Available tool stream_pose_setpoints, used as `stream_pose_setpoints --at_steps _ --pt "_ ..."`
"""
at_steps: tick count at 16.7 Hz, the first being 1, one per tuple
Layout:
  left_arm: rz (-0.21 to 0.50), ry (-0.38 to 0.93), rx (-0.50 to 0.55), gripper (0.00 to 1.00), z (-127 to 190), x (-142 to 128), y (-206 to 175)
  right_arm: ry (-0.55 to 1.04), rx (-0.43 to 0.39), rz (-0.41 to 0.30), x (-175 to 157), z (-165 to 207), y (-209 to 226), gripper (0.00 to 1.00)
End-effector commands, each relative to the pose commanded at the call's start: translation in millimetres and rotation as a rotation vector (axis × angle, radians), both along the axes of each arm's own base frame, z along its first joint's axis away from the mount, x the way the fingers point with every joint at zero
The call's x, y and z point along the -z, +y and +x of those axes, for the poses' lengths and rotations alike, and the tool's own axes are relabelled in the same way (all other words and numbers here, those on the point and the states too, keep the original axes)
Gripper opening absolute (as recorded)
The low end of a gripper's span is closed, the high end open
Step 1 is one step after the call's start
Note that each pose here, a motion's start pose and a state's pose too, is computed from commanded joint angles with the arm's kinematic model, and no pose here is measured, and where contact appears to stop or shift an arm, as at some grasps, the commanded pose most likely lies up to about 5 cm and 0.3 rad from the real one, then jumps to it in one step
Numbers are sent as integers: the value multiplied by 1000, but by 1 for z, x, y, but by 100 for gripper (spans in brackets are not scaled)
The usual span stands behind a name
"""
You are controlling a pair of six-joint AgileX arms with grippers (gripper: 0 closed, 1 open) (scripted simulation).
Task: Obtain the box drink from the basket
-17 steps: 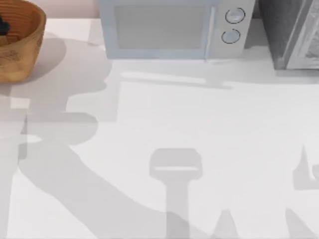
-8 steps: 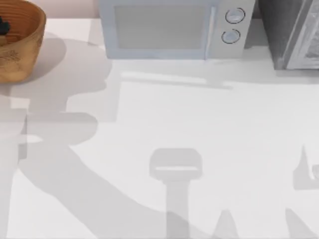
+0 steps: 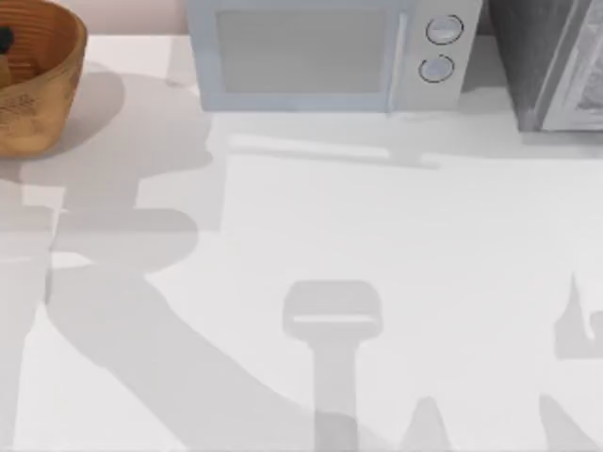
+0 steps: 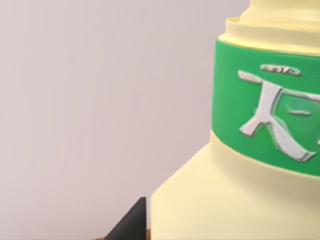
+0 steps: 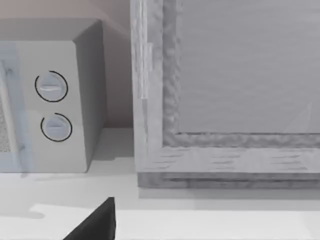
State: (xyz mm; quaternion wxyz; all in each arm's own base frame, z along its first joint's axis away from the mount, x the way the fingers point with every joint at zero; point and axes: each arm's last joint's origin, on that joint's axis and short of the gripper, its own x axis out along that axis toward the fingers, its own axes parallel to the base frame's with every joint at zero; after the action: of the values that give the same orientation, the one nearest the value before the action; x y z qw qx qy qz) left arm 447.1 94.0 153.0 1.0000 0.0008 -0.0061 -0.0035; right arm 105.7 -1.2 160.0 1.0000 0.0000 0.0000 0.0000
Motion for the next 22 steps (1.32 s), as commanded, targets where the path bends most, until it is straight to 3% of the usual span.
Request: stream_pose_setpoints --at_steps 11,18,22 --pt "0 0 0 0 -3 -127 -1 0 0 0 0 0 0 100" --pt "0 6 -1 0 -5 -131 -1 0 0 0 0 0 0 100" --pt "-5 15 1 0 -34 -146 -15 0 0 0 0 0 0 100"
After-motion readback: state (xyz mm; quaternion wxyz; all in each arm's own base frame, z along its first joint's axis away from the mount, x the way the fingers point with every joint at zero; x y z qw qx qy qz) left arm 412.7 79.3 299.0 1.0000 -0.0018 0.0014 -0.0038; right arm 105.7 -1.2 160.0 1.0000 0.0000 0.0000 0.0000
